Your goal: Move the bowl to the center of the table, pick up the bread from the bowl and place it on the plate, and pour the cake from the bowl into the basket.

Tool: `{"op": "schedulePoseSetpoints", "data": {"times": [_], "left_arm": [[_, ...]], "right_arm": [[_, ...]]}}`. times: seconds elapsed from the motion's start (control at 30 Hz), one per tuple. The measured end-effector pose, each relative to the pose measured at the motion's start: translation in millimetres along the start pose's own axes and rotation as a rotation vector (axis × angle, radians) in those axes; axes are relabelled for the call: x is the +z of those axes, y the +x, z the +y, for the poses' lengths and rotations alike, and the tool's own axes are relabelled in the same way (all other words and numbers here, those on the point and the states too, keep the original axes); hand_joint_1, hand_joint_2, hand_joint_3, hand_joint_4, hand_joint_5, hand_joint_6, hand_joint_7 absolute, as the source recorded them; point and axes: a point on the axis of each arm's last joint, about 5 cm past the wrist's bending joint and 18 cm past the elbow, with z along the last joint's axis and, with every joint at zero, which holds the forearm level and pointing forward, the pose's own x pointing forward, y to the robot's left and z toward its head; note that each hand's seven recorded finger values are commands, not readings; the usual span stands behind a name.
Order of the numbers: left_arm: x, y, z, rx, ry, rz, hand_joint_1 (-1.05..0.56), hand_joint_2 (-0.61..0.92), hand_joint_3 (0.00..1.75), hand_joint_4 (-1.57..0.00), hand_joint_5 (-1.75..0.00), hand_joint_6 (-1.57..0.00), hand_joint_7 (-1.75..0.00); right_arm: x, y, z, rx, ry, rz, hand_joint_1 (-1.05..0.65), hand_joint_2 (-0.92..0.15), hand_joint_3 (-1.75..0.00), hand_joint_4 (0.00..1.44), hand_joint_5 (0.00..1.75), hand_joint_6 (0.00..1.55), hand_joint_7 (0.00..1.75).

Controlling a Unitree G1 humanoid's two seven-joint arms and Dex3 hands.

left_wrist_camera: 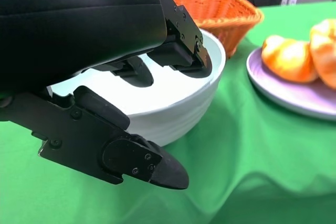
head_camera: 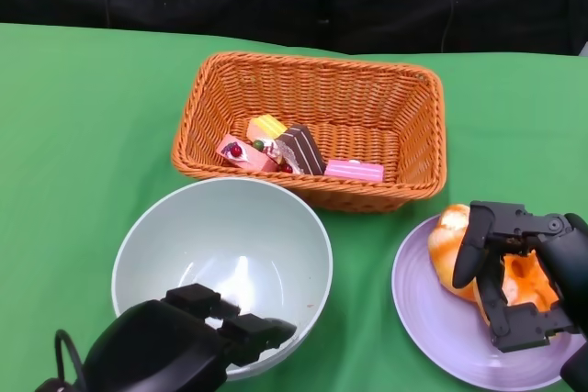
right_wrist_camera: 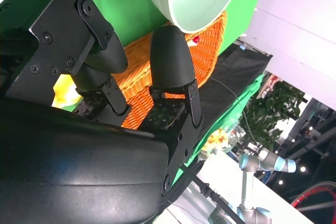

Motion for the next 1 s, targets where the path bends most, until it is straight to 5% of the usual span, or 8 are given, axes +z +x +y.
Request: {"op": "schedulePoseSetpoints", "data": {"times": [0.33,0.53,0.7,0.73,0.8,0.9,1.0], "left_arm": [[5.4,-11.7,4.7,0.221,-0.15,-0.025,-0.53,0.92,0.12,-0.37,-0.44,-0.58,-0.06],[8.5,-9.8,-6.1,0.444,-0.337,-0.038,-0.29,0.92,0.07,-0.54,-1.0,-0.83,-0.12],[12.4,-9.6,-14.7,0.561,-0.513,-0.044,-0.18,0.92,0.09,-0.62,-1.11,-0.9,-0.17],[12.9,-9.7,-15.8,0.569,-0.532,-0.043,-0.18,0.92,0.13,-0.62,-1.16,-0.91,-0.24],[15.5,-8.9,-17.2,0.601,-0.59,-0.045,-0.19,0.87,0.25,-0.63,-1.25,-0.75,-0.69],[20.3,-6.9,-19.3,0.645,-0.682,-0.047,-0.17,0.83,0.35,-0.72,-1.33,-0.71,-0.94],[24.8,-5.6,-21.6,0.679,-0.75,-0.042,-0.08,0.45,1.07,-0.81,-1.46,-0.82,-1.05]], "right_arm": [[4.3,-2.0,-2.2,0.066,0.094,-0.028,0.28,-0.29,-1.54,0.95,1.57,0.84,1.4],[7.2,-2.5,-1.5,0.092,0.133,-0.027,0.25,-0.3,-1.52,0.99,1.57,0.84,1.35],[12.0,-3.8,-0.6,0.108,0.146,-0.037,0.25,-0.29,-1.54,1.0,1.59,0.85,1.34],[12.7,-4.0,-0.5,0.107,0.151,-0.041,0.23,-0.28,-1.55,0.99,1.6,0.86,1.34],[13.2,-6.4,0.5,0.103,0.159,-0.04,0.2,-0.24,-1.6,0.97,1.64,0.86,1.35],[15.2,-11.2,4.7,0.1,0.176,-0.045,0.16,-0.22,-1.64,0.92,1.65,0.85,1.36],[18.3,-15.2,11.2,0.091,0.203,-0.068,0.11,-0.22,-1.65,0.86,1.67,0.83,1.41]]}}
